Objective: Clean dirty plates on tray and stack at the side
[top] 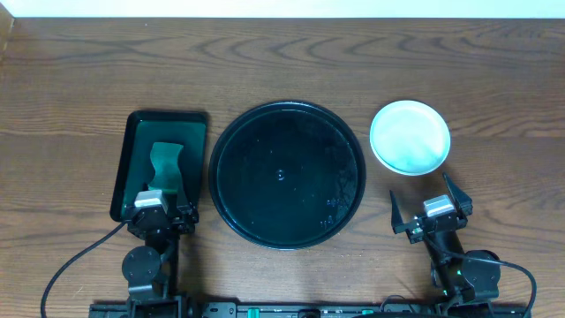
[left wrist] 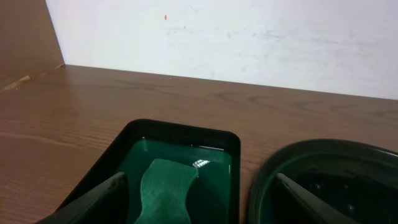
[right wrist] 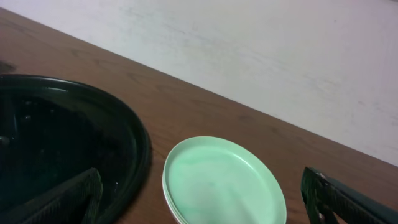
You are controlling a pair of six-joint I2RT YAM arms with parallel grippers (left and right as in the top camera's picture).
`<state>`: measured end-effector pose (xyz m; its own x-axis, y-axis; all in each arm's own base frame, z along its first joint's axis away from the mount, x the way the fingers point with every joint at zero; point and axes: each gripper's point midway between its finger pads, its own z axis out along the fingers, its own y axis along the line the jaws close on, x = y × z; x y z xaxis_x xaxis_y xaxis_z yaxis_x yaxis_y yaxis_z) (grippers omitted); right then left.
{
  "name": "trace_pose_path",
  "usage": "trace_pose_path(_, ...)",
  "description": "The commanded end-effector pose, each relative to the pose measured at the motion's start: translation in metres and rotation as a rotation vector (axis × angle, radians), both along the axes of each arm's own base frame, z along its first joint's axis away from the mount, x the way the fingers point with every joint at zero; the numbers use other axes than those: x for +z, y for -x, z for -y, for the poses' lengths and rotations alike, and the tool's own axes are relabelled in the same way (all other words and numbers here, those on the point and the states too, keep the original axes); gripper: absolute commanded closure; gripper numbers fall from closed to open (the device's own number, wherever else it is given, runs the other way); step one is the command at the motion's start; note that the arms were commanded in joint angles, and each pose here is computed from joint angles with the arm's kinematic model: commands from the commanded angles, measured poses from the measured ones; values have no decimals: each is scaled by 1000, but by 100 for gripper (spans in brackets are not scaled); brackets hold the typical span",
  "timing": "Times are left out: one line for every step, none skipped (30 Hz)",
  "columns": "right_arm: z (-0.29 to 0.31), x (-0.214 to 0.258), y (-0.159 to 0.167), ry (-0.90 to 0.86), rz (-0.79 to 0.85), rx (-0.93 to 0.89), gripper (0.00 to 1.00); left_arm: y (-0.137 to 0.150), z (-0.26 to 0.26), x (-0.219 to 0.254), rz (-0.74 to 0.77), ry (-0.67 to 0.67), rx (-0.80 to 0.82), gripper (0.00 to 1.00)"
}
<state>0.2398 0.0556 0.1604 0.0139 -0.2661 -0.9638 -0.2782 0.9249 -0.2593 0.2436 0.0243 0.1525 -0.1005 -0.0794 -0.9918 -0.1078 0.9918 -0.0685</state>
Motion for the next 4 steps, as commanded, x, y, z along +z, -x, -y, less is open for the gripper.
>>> trace_pose_path(0,-1,0,-13,-5,-1,1,1,-3,-18,-55,-7,17,27)
trace_pose_path(0,-1,0,-13,-5,-1,1,1,-3,-18,-55,-7,18,27)
trace_pose_path(0,-1,0,-13,-5,-1,1,1,-3,-18,-55,-7,18,27)
trace_pose_path(0,-1,0,-13,-5,-1,1,1,-3,-18,-55,-7,17,27)
